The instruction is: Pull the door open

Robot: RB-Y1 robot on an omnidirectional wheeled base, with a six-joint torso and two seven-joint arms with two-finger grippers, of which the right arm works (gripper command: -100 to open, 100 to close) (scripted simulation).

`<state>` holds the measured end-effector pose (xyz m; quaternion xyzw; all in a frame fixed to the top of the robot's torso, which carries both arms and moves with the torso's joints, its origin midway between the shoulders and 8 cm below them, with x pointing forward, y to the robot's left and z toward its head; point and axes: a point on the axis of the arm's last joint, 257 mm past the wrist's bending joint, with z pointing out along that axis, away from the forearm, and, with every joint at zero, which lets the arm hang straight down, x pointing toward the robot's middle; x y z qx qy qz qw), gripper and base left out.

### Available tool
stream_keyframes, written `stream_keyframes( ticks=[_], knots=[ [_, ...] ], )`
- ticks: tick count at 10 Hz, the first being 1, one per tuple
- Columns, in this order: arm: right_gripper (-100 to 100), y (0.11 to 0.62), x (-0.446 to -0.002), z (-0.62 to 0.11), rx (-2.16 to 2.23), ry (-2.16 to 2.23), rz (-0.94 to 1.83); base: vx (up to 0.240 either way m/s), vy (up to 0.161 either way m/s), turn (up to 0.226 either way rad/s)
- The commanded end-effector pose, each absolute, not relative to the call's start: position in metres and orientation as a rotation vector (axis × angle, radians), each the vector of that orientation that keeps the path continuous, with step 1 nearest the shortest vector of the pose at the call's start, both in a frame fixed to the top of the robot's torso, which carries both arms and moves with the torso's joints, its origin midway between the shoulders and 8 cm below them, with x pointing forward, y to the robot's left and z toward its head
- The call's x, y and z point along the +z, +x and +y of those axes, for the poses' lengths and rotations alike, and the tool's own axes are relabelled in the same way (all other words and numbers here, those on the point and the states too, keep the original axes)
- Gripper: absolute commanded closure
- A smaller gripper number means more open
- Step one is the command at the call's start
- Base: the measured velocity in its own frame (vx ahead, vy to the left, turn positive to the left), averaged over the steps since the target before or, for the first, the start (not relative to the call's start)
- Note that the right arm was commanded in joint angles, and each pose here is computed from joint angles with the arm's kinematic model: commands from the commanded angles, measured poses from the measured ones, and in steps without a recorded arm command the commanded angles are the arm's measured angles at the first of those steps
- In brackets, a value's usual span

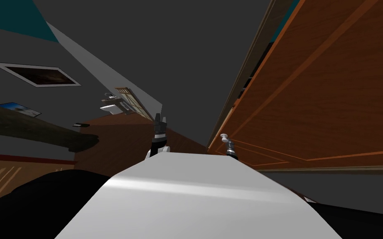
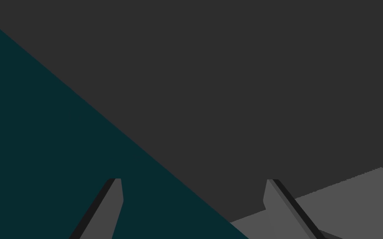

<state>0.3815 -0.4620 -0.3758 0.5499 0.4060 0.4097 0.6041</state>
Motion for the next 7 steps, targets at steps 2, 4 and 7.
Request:
stream_keyframes(
  ticks=[2, 4, 7],
  knots=[
    [100, 0.3913, -0.3722, -0.4512, 1.040, 1.313, 0.880, -0.073, -0.016, 0.083],
    [100, 0.3920, -0.3724, -0.4529, 1.077, 1.347, 0.842, -0.057, -0.013, 0.066],
    [100, 0.3935, -0.3730, -0.4564, 1.149, 1.414, 0.763, -0.045, -0.008, 0.063]
  ],
)
